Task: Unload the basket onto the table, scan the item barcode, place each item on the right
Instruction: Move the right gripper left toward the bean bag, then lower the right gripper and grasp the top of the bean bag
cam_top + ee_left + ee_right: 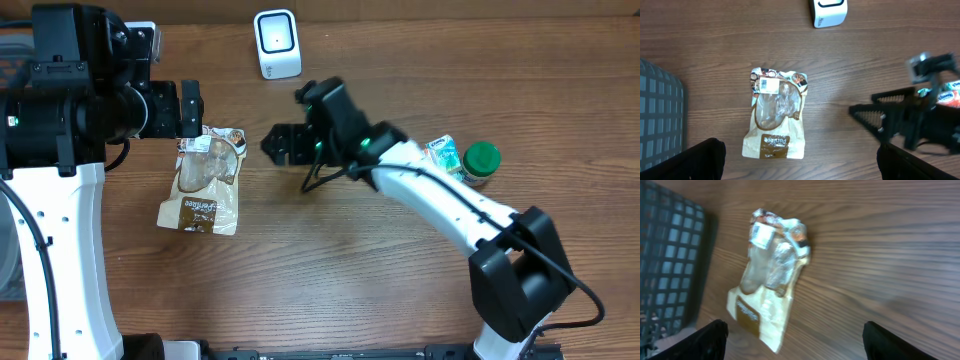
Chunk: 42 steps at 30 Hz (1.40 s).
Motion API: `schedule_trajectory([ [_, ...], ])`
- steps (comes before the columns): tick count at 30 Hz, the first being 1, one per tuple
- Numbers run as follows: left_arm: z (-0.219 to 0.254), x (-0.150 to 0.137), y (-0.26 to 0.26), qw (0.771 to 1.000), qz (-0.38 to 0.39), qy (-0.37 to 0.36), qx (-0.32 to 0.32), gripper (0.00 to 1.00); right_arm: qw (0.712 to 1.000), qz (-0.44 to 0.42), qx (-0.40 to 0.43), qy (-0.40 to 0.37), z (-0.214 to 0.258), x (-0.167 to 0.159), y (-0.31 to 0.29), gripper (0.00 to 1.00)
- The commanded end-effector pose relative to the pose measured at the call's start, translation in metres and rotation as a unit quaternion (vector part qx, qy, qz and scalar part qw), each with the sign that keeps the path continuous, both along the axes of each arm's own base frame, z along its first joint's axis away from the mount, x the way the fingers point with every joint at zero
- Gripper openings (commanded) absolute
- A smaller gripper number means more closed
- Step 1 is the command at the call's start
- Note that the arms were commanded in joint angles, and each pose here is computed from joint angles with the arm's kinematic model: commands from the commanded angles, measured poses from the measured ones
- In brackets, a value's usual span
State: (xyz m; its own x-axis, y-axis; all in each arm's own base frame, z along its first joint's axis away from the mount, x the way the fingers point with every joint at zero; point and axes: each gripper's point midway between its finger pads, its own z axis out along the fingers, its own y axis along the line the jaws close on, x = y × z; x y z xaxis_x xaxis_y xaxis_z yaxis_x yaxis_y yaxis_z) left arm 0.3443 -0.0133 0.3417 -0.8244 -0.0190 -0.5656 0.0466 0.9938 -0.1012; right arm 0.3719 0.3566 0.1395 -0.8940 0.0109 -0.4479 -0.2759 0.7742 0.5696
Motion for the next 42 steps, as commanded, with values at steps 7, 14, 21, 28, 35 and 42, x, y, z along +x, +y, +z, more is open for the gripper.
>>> schedule_trajectory([
  [7, 0.005, 0.0, 0.002, 1.0, 0.003, -0.008, 0.001, 1.0, 1.0, 0.004, 0.011, 0.007, -0.037, -0.035, 0.059, 0.82],
  [14, 0.005, 0.0, 0.002, 1.0, 0.003, -0.008, 0.001, 1.0, 0.999, 0.011, -0.026, 0.023, -0.102, -0.046, 0.075, 0.81],
  [21, 0.005, 0.0, 0.002, 1.0, 0.003, -0.008, 0.001, 0.99, 0.999, 0.002, -0.039, 0.004, -0.127, -0.035, 0.077, 0.81],
  [28, 0.005, 0.0, 0.002, 1.0, 0.004, -0.008, 0.001, 1.0, 0.999, 0.006, -0.007, -0.039, -0.131, -0.019, 0.092, 0.81],
  [35, 0.005, 0.0, 0.002, 1.0, 0.004, -0.008, 0.001, 1.0, 0.998, 0.023, 0.011, -0.058, -0.133, -0.006, 0.103, 0.81],
  [42, 0.005, 0.0, 0.002, 1.0, 0.004, -0.008, 0.001, 1.0, 0.998, 0.05, 0.019, -0.038, -0.141, 0.001, 0.123, 0.81],
])
